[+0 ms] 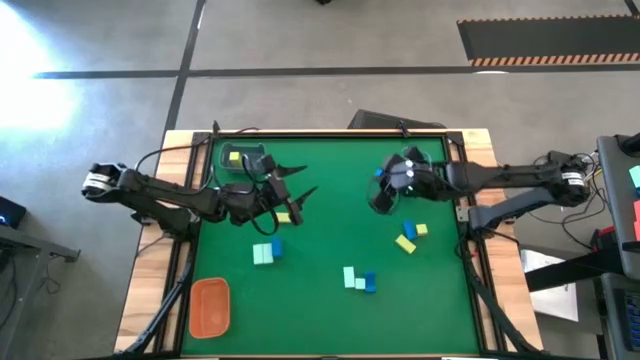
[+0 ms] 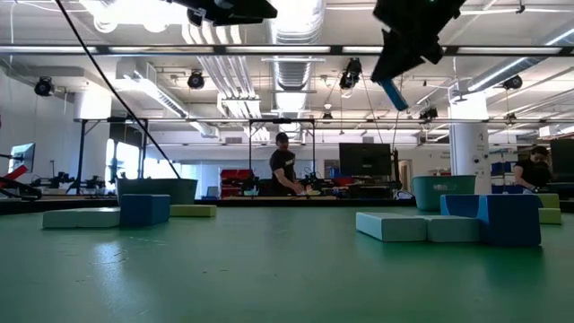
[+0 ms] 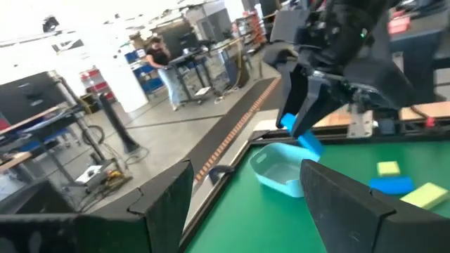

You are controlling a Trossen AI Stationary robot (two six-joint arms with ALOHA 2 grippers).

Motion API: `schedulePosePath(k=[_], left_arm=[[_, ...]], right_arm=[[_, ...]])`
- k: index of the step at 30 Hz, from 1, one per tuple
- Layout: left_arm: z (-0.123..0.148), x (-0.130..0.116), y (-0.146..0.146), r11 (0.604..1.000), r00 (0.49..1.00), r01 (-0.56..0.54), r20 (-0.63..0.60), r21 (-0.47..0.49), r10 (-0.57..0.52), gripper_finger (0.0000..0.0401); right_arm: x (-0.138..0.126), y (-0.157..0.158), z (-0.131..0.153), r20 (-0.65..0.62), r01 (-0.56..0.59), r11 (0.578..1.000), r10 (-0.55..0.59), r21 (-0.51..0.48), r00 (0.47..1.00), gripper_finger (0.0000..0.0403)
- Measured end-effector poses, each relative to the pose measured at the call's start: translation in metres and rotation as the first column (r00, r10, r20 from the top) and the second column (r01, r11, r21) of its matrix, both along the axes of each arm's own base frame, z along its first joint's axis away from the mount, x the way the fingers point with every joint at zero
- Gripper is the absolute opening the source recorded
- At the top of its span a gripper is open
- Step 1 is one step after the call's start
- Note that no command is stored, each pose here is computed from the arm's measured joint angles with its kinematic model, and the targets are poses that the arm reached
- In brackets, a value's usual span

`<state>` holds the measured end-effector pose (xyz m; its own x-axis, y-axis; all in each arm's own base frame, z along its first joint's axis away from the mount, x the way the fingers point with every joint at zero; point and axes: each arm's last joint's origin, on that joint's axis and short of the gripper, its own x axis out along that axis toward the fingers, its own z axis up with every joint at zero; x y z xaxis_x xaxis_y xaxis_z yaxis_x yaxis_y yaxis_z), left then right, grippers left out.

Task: Sort & place blocks by color
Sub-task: Put the blue block into the light blue bin

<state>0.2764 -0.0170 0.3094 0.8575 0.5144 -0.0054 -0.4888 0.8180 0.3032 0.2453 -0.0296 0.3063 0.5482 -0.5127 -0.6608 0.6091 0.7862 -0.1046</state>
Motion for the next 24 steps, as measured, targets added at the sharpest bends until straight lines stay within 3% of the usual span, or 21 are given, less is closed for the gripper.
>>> schedulePosePath(k=[5, 8, 15, 20, 24], left_arm=[[-0.006, -0.005, 0.001, 1.000, 1.000, 0.000, -0.013, 0.000, 0.000, 0.0245], [-0.007, -0.008, 0.001, 1.000, 1.000, -0.003, -0.011, 0.000, 0.003, 0.0245], [-0.004, -0.016, 0.002, 1.000, 1.000, -0.005, 0.005, -0.002, 0.005, 0.0245], [-0.003, -0.017, 0.002, 1.000, 1.000, -0.004, 0.003, -0.001, 0.004, 0.0245], [-0.004, -0.016, 0.002, 1.000, 1.000, -0.004, 0.001, -0.001, 0.004, 0.0245]], right_arm=[[0.003, -0.024, -0.003, -0.231, 0.096, 0.995, -0.083, 0.042, 0.969, 0.0094], [0.004, -0.038, -0.009, -0.371, 0.068, 0.996, -0.040, 0.064, 0.928, 0.0094], [0.003, -0.070, -0.034, -0.627, -0.073, 0.988, 0.144, 0.138, 0.766, 0.0094], [0.003, -0.088, -0.056, -0.749, -0.223, 0.952, 0.303, 0.210, 0.589, 0.0094], [0.006, -0.094, -0.069, -0.798, -0.399, 0.868, 0.455, 0.297, 0.395, 0.0094]])
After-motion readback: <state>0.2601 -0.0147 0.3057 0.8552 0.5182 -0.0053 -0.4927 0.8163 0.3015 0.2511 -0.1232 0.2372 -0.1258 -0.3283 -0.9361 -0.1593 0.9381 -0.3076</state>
